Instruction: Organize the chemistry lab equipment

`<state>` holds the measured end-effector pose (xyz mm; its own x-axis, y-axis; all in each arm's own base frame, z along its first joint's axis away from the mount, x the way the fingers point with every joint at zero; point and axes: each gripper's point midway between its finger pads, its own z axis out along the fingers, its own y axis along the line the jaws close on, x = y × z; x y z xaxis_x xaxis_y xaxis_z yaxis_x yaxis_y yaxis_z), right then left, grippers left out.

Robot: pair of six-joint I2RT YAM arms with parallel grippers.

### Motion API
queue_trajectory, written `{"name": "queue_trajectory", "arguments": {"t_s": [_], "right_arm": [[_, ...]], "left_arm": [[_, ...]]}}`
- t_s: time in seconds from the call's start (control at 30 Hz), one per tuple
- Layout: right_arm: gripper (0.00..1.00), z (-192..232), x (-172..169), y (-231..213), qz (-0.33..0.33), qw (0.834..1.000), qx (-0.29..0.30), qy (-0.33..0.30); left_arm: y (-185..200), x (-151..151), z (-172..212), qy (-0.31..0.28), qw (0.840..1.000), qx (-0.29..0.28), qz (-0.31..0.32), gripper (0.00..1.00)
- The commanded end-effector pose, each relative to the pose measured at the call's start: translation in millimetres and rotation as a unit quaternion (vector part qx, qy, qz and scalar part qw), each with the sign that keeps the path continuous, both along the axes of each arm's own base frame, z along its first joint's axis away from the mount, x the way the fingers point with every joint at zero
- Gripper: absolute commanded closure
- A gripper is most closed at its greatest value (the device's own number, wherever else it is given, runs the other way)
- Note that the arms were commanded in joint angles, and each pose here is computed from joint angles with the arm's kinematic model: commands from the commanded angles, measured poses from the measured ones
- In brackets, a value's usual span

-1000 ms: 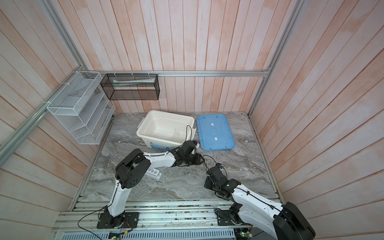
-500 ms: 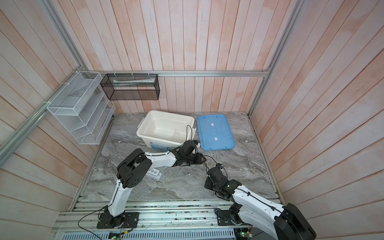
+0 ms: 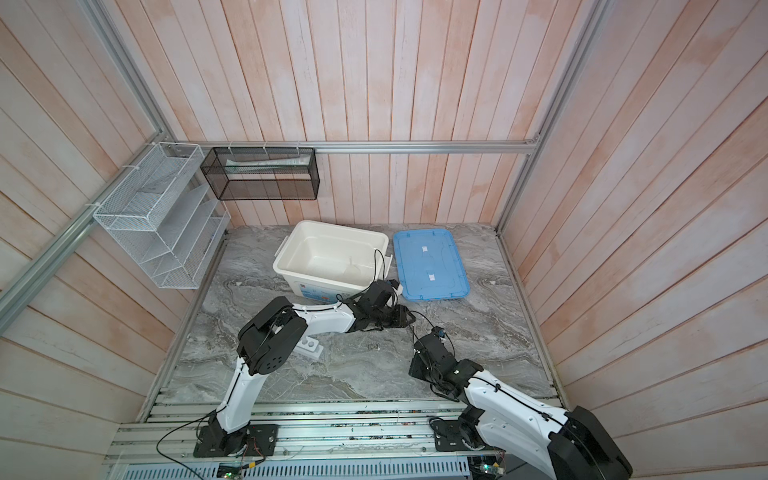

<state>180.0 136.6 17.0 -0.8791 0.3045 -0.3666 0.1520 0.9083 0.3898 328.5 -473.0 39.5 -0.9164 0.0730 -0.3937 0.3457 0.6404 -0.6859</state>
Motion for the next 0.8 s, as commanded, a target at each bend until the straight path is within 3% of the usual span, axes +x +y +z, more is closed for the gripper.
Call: {"name": "queue_trajectory", "arguments": {"t_s": [0.0, 0.37, 0.77], "right_arm": [[0.95, -22.4, -23.1, -13.9, 0.012, 0.998, -0.034, 0.048], [0.95, -22.1, -22.8, -13.7, 0.014, 0.998, -0.034, 0.046], [0.95, -22.2, -23.6, -13.6, 0.016, 0.998, -0.033, 0.046]], "left_arm": [[-9.0, -4.1, -8.6, 0.012, 1.0, -0.005, -0.012, 0.53], [-15.8, -6.3, -10.6, 0.015, 1.0, -0.01, -0.023, 0.55], [-17.3, -7.0, -15.0, 0.02, 0.999, -0.011, -0.026, 0.69]]}}
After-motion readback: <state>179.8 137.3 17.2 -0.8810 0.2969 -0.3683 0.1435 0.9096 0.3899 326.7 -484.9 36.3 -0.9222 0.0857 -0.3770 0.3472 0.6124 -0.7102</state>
